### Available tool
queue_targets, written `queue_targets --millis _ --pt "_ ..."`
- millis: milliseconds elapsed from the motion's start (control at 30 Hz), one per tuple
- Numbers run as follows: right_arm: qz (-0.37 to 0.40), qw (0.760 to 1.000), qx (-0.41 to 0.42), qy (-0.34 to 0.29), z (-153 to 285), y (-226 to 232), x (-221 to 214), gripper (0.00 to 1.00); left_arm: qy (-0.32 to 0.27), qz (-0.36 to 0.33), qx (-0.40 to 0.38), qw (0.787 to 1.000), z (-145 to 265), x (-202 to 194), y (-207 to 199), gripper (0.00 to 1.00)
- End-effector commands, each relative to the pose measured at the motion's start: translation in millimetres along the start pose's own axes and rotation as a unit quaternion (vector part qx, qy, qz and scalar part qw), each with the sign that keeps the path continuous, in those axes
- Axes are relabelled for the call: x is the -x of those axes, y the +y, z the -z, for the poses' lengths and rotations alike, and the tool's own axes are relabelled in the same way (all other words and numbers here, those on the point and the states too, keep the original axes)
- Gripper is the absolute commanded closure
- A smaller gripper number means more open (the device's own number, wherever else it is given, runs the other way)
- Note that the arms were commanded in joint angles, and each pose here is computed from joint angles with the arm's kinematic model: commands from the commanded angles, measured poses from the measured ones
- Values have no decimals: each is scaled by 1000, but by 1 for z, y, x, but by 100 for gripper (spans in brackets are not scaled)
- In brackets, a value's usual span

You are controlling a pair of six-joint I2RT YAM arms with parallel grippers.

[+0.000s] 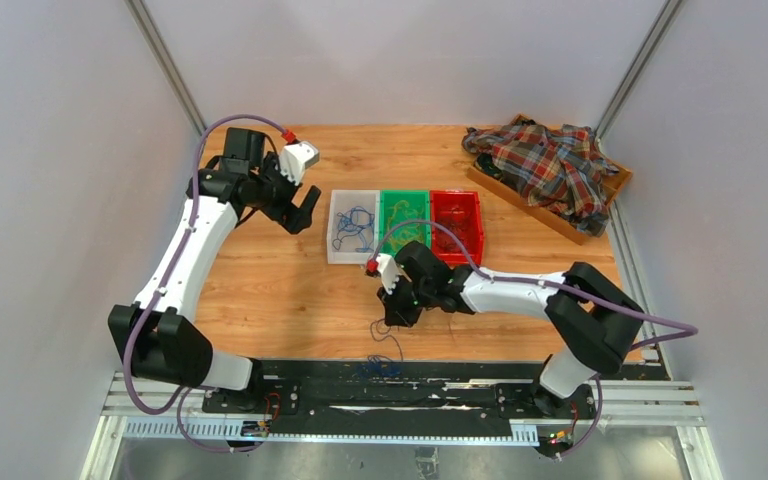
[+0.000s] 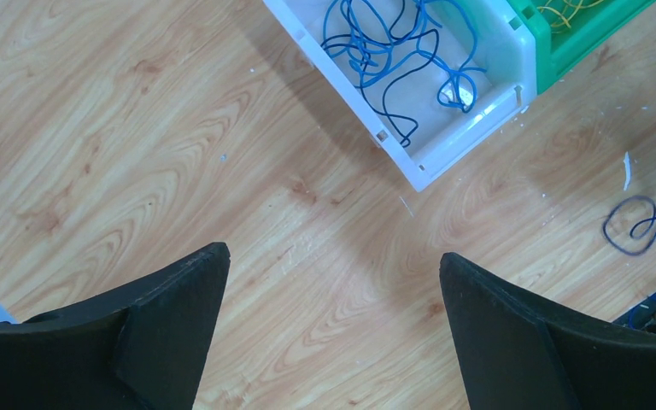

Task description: Untangle the cables

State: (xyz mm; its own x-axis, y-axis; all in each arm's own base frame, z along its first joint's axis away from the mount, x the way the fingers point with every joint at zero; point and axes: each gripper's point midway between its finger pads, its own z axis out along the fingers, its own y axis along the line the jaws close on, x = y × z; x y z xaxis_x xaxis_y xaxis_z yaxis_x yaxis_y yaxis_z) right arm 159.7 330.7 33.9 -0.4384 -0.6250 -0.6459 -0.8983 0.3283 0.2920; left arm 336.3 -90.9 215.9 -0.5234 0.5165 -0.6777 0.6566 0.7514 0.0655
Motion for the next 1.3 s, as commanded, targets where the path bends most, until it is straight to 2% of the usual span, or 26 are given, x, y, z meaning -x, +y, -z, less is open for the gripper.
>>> queue_targets --millis 0,333,700,1267 --pt "25 999 -1 -35 24 8 38 99 -7 -3 11 1000 7 1 7 2" --pt "87 978 -60 -177 110 11 142 99 -6 11 29 1000 8 7 18 2" --pt "132 922 -132 -339 201 -4 257 99 16 36 68 997 10 -4 35 2" --pt "123 889 -168 -407 212 -54 334 99 15 38 64 997 13 -12 30 2"
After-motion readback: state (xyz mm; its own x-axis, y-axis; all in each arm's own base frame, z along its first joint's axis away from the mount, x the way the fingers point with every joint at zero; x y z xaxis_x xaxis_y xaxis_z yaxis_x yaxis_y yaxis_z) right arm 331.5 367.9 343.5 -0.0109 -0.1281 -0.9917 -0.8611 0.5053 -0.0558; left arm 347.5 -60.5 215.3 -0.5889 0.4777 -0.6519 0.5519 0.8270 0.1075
